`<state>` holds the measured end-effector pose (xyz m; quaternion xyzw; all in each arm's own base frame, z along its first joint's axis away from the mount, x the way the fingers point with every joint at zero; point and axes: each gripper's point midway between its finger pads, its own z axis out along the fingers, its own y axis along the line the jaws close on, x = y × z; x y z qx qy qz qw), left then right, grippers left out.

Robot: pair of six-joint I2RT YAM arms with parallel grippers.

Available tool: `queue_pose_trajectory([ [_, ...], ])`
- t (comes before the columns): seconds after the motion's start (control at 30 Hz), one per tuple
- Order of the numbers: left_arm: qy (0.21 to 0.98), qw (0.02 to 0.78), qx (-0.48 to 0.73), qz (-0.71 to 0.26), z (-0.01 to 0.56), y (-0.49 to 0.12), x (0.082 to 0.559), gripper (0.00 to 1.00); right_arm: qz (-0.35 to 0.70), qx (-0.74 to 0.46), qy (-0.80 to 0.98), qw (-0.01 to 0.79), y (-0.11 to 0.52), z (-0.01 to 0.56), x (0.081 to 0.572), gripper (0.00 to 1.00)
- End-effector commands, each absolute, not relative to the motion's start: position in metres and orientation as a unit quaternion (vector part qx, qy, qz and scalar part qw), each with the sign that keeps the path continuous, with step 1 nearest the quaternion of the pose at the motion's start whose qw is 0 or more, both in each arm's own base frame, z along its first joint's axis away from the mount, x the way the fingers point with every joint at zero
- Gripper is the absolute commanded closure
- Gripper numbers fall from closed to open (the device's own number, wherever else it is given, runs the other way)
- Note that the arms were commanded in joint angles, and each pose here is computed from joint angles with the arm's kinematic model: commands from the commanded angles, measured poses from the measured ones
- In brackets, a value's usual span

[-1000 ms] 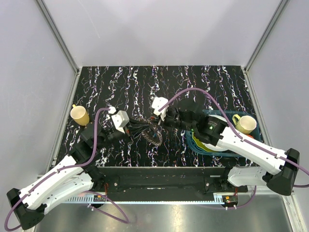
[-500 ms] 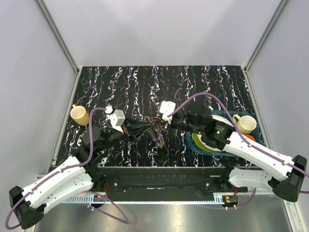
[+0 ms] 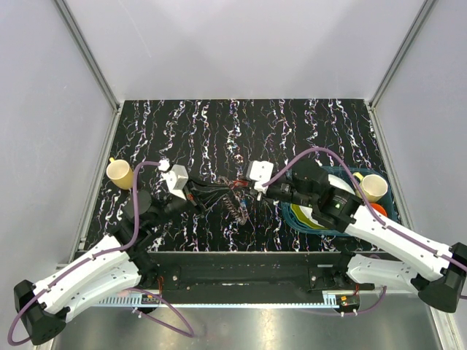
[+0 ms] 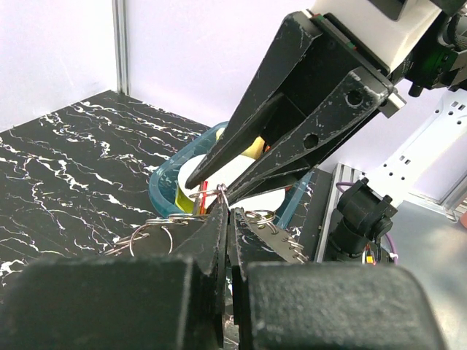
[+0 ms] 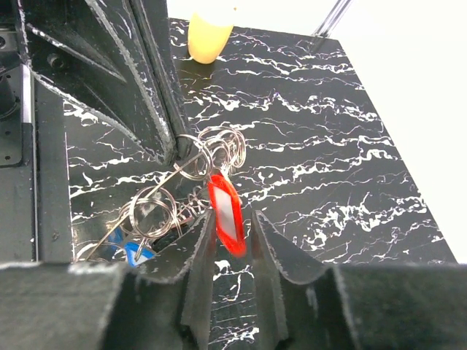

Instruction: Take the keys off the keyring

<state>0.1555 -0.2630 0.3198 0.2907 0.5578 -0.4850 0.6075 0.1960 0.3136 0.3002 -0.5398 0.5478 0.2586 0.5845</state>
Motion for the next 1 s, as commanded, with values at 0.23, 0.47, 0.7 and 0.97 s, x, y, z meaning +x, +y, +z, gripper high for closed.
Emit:
queue_pose_trajectory([
  [0.23,0.49,0.642,0.315,-0.499,0.362,-0.263,0.143,1.0,0.311,-0.523,0.523,0.597,0.3,0.349,0.168,0.57],
  [0.47,0.478,0.624,0.346,-0.512,0.36,-0.269,0.132,1.0,0.362,-0.506,0.506,0.598,0.304,0.372,0.154,0.66],
  [0.7,0.468,0.619,0.359,-0.518,0.359,-0.267,0.123,1.0,0.379,-0.521,0.519,0.562,0.313,0.35,0.152,0.73],
  [0.97,0.465,0.616,0.365,-0.521,0.359,-0.266,0.12,1.0,0.406,-0.528,0.515,0.539,0.317,0.347,0.145,0.71],
])
